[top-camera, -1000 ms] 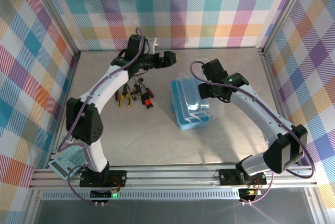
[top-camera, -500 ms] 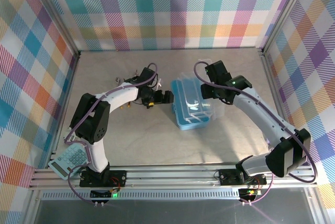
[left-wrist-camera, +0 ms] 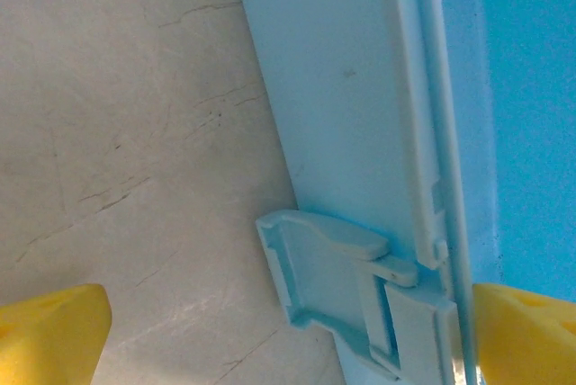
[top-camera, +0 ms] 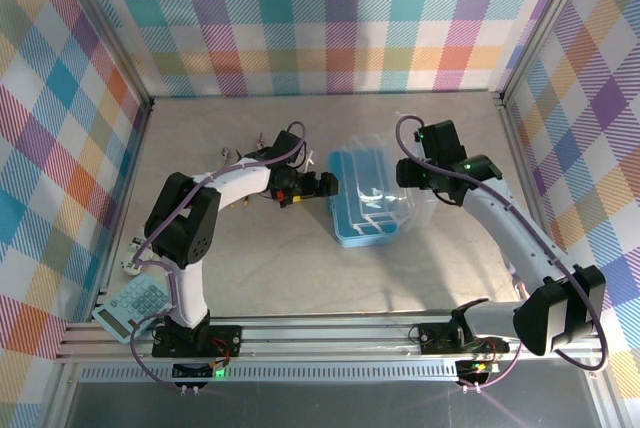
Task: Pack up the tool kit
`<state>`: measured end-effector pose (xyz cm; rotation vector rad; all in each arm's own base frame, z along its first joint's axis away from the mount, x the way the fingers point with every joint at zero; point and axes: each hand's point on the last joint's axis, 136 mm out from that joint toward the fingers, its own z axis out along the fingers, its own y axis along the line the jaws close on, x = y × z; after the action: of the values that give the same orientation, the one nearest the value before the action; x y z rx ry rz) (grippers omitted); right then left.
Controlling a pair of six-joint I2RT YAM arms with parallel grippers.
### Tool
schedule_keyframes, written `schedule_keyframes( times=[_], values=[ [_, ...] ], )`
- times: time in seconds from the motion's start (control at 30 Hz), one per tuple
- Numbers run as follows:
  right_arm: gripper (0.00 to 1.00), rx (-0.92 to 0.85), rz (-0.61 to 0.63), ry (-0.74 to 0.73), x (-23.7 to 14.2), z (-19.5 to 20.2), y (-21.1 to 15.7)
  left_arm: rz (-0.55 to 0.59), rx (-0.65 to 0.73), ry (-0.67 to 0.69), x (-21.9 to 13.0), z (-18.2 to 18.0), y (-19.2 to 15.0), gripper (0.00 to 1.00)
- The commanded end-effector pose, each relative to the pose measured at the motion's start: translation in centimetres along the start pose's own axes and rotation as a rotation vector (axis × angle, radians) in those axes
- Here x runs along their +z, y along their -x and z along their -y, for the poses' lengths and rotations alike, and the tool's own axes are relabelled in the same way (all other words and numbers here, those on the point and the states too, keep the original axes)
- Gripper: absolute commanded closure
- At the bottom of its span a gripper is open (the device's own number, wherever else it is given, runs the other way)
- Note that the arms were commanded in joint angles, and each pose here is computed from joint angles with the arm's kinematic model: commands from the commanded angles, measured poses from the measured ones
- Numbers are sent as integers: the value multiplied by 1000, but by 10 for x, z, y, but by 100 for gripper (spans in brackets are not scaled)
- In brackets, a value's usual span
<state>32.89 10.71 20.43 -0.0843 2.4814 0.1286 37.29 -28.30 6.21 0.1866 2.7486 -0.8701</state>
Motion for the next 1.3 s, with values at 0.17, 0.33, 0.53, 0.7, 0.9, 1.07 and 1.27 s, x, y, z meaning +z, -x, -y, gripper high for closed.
schedule_keyframes(
  times=[0.17,0.33,0.53,0.7,0.9,1.07,1.27],
  values=[
    [24,95,-34,-2,-1,29,-16,-27,-10,10,11,-1,-2,1],
    [24,133,-30,-38,-8,55,-20,-29,-8,7,11,0,-2,1],
    [22,141,-14,-91,-17,73,-18,-30,-8,5,11,1,0,1],
    [10,116,25,-61,-33,68,-2,-17,18,16,-1,5,7,1],
    [1,-47,46,128,-39,8,16,139,84,156,-90,7,55,0],
    [1,-131,26,234,-17,-46,19,180,-48,326,-138,-60,56,0],
    [1,-164,-40,310,12,-82,9,216,-253,627,-175,-176,39,1]
  ],
)
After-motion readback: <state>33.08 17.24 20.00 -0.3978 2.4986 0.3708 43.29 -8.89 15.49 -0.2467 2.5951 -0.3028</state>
